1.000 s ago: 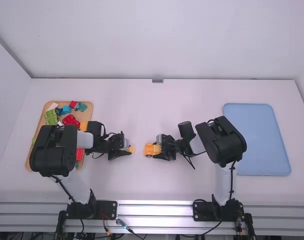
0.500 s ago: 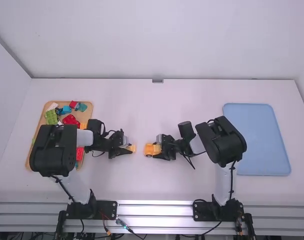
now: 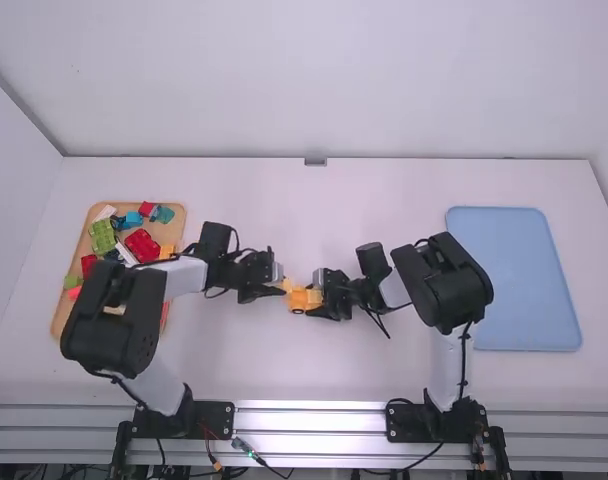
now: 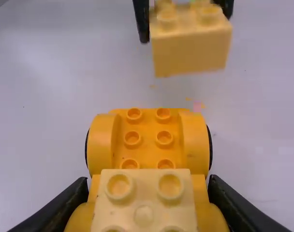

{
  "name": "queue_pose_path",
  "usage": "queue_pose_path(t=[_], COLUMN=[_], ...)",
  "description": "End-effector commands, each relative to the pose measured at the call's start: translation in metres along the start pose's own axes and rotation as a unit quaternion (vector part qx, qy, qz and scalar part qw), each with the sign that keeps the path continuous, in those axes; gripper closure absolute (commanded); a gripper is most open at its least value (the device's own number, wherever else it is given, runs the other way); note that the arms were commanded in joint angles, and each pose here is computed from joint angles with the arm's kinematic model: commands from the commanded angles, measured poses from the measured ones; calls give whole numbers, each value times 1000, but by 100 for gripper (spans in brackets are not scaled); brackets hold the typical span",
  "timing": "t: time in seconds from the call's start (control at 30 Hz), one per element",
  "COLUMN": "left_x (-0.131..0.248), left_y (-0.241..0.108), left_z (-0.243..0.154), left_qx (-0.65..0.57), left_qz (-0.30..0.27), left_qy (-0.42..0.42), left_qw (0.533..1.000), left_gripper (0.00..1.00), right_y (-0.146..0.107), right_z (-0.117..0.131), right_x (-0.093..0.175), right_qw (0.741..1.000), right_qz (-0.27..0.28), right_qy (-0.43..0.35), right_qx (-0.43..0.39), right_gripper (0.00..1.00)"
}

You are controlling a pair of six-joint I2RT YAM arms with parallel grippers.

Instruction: Assemble lego blocks to make yellow taxi

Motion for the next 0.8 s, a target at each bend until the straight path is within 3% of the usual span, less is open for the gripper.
queue_pose_path(t=[0.0,0.77], left_x=[-8,-19], left_y=[6,12], left_z=[-10,-24], left_qx=[16,3], left_qz=[10,-38], left_qy=[-11,-16], left_qw=[1000,999], left_gripper=[98,98], right_y=[-10,-8], right_z=[2,1], right_x=[1,0], right_qw=[1000,1000], right_qz=[21,17], right_qy=[-8,-9], right_qx=[-18,2], right_gripper=[55,52])
Point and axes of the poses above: each hand's point on the last joint's axis, 136 mm out from that joint toward the fingers, its own x axis back along the fingers, its own z axis along the line the jaws close on, y = z × x, the point moved 6 cm from there along x, back along the fingers
